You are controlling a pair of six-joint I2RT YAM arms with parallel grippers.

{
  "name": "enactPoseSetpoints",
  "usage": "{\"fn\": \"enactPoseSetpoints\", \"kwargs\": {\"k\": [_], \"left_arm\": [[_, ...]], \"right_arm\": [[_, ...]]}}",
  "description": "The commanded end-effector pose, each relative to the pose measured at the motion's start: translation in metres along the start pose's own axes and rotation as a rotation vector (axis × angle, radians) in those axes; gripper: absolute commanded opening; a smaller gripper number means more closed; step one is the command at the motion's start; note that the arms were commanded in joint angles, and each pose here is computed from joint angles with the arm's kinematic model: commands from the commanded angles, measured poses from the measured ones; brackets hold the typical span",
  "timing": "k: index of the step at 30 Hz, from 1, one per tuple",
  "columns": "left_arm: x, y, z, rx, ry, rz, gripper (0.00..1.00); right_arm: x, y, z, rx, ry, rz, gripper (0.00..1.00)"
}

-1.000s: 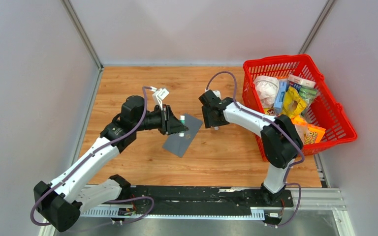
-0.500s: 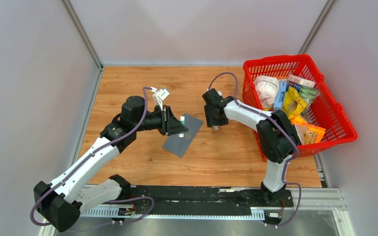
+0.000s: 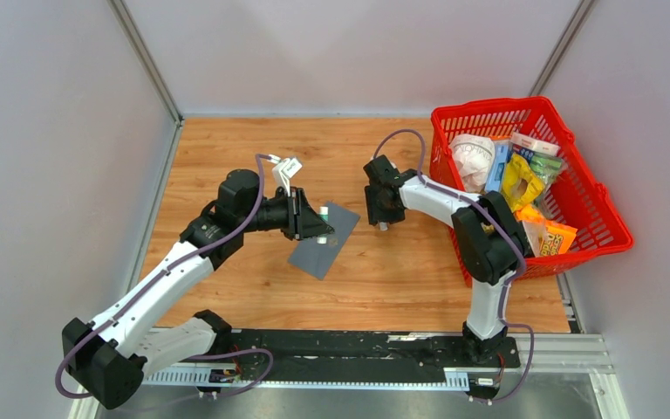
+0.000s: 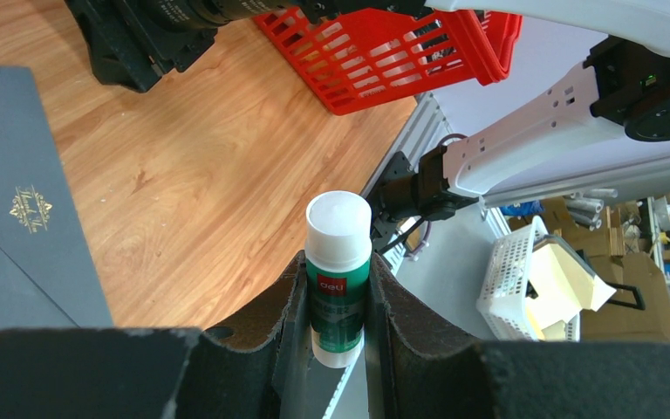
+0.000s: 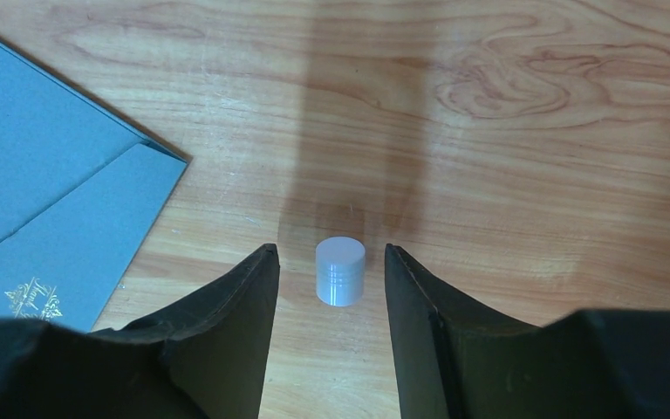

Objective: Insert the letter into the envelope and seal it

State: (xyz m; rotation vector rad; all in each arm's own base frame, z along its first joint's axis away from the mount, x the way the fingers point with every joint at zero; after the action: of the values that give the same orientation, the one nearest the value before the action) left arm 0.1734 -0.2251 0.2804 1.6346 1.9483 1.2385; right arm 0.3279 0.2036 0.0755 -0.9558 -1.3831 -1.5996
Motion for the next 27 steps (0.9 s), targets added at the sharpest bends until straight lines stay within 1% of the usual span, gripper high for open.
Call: {"fn": "enactPoseSetpoints", "kwargs": {"k": [1, 11, 16, 19, 23, 27], "left_arm": [[0.002, 0.014, -0.009, -0.047, -0.026, -0.034, 0.0], [0.001, 0.015, -0.009, -0.044, -0.03, -0.033, 0.0], [0.002, 0.015, -0.01, -0.042, -0.032, -0.033, 0.0], [0.002, 0.016, -0.01, -0.044, -0.03, -0.036, 0.0], [0.001, 0.015, -0.01, -0.041, -0.035, -0.032, 0.0], [-0.001, 0.013, -0.009, -0.037, -0.048, -0.021, 0.0]], "right_arm": [[-0.001, 0.008, 0.004, -0.004, 0.027, -0.013, 0.5], [-0.009, 0.006, 0.002, -0.022, 0.01, 0.004, 0.47], [-0.011, 0.005, 0.004, -0.027, 0.015, 0.013, 0.44], [-0.009, 0.005, 0.004, -0.029, 0.015, 0.015, 0.39], [-0.005, 0.004, 0.004, -0.032, 0.02, 0.017, 0.29], [0.004, 0.007, 0.006, -0.045, 0.037, 0.006, 0.21]]}}
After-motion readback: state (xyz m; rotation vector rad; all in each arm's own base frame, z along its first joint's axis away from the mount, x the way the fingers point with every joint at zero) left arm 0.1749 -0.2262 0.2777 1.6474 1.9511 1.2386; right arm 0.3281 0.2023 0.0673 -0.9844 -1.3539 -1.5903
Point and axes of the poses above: each gripper's point midway between its finger pads, its own x axis back along the fingers, its own z axis along the line the jaws close on, y = z × x, the point moved 5 cm from there along x, back along the fingers, and after that the axes turned 11 degrees about -x, right-handed, at the moved point
